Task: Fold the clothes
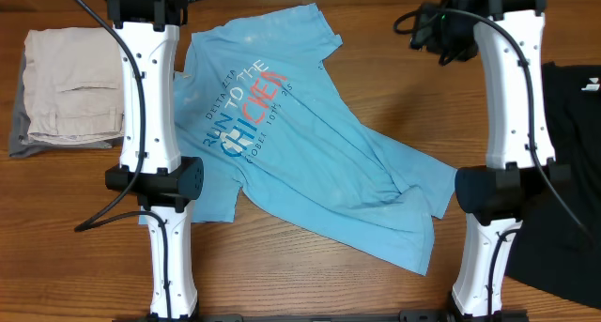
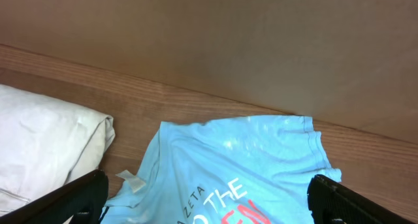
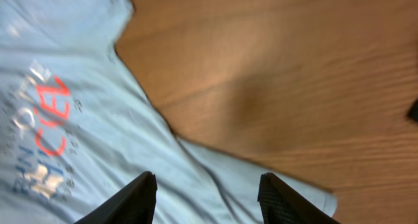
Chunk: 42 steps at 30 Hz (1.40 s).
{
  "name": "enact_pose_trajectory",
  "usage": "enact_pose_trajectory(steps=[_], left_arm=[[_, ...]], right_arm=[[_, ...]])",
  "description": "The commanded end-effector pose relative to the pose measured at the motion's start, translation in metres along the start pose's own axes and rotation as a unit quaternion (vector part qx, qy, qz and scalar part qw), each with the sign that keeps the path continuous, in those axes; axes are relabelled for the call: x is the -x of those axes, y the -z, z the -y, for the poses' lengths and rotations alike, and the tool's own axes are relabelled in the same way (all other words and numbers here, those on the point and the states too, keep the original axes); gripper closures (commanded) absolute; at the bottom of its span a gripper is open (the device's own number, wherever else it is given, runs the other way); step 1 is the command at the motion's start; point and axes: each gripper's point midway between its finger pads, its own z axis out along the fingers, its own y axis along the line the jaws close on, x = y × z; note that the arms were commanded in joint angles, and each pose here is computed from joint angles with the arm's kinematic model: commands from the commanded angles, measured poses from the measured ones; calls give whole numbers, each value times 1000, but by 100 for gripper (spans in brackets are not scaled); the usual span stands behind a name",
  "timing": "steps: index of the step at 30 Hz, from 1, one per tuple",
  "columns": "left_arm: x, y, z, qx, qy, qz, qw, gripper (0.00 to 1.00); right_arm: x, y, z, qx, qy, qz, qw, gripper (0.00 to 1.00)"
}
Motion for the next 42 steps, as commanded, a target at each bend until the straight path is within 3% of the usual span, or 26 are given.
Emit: enact_pose_trajectory(steps=[1, 8, 11, 21, 27, 42], left_arm=[[-3, -5, 0, 4, 4, -4, 1000, 0], [-3, -5, 0, 4, 3, -4, 1000, 0], [-3, -5, 0, 4, 4, -4, 1000, 0], [-3, -5, 0, 4, 4, -4, 1000, 0], [-3, -5, 0, 4, 4, -4, 1000, 0], [-3, -5, 0, 4, 4, -4, 1000, 0]], right_arm=[[-19, 2, -5, 18, 6, -30, 999, 45], [-89, 29, 23, -15, -1, -80, 997, 39], [-123, 20, 41, -45, 0, -115, 992, 44], [-190, -94, 53, -31, 4, -178, 984, 61], [-198, -134, 53, -11, 26, -149, 988, 63], [-197, -145, 39, 37, 90, -132, 986, 61]])
